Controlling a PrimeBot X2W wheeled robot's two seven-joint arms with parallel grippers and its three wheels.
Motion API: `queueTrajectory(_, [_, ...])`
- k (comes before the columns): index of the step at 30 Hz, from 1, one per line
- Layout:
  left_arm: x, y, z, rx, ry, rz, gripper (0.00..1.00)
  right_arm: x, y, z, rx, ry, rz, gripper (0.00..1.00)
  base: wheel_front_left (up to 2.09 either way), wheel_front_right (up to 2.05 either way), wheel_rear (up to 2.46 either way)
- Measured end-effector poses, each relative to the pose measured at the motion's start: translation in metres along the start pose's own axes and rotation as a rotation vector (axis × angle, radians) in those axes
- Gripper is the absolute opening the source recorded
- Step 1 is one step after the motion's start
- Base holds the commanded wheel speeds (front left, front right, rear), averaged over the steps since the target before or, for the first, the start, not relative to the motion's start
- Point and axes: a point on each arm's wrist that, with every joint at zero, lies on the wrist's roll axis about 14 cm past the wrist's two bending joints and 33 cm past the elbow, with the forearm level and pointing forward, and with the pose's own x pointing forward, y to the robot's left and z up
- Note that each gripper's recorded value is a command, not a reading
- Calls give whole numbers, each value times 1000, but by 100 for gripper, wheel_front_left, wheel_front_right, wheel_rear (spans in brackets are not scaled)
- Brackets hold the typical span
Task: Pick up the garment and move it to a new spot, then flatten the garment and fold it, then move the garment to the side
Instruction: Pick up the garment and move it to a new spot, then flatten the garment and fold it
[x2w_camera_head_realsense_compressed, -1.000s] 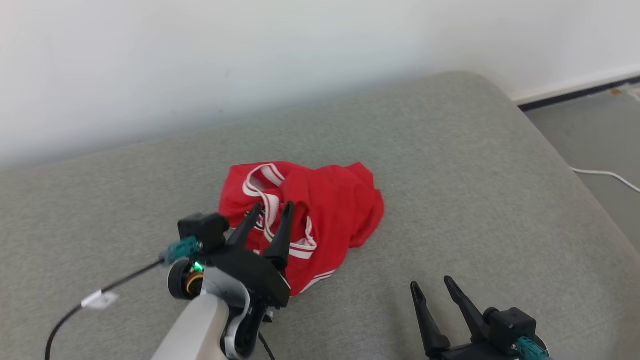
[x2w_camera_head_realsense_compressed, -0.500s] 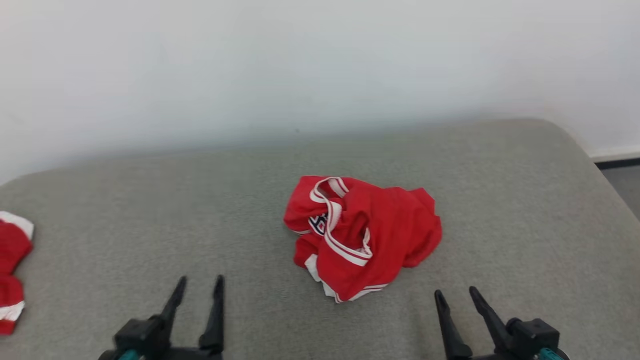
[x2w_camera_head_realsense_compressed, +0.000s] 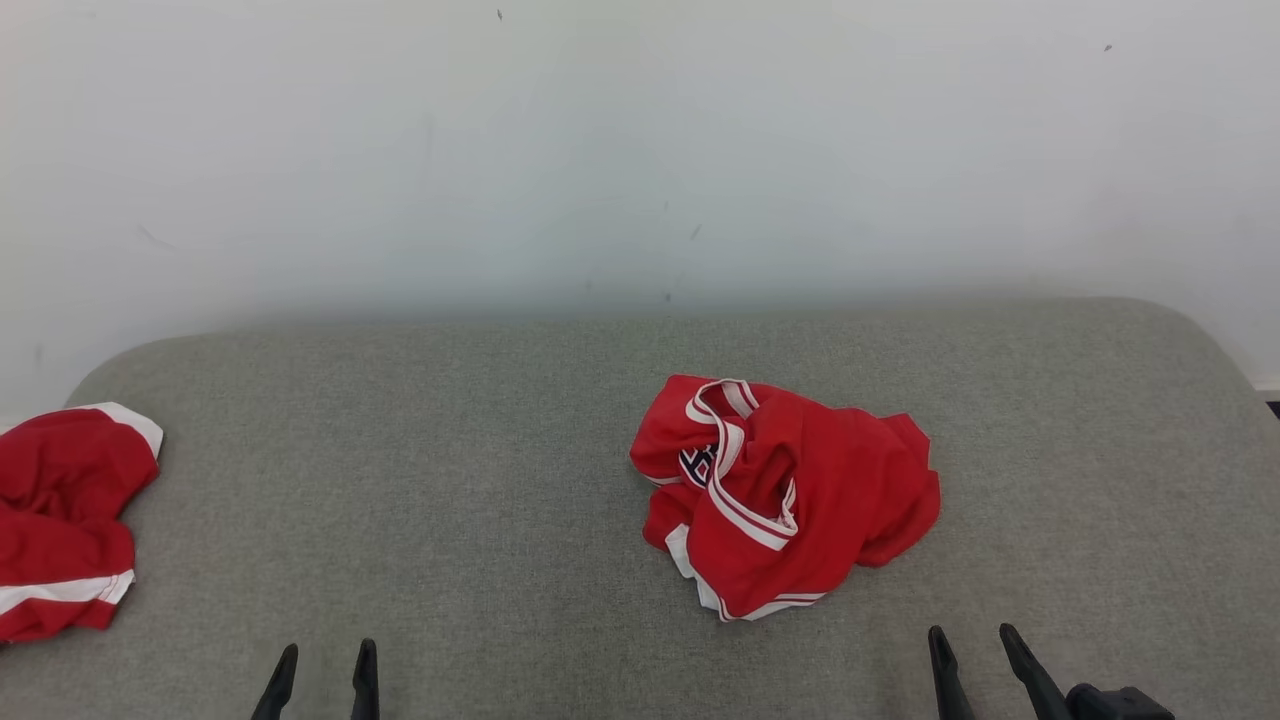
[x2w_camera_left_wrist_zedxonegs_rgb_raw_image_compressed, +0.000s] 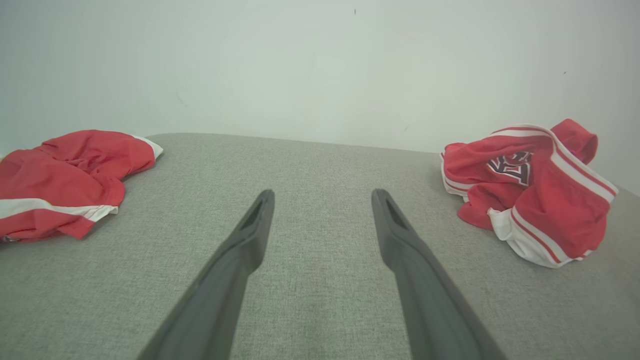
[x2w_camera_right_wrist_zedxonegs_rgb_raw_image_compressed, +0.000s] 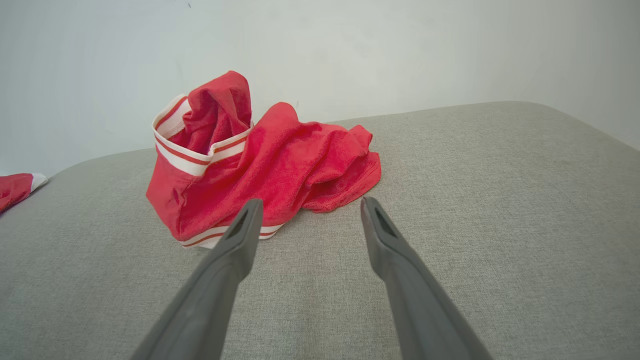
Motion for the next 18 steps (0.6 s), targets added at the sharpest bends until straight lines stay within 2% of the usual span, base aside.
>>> queueTrajectory(18, [-7, 14, -8, -17, 15, 44, 100, -4, -4, -7, 20, 18, -14, 100, 0, 0, 0])
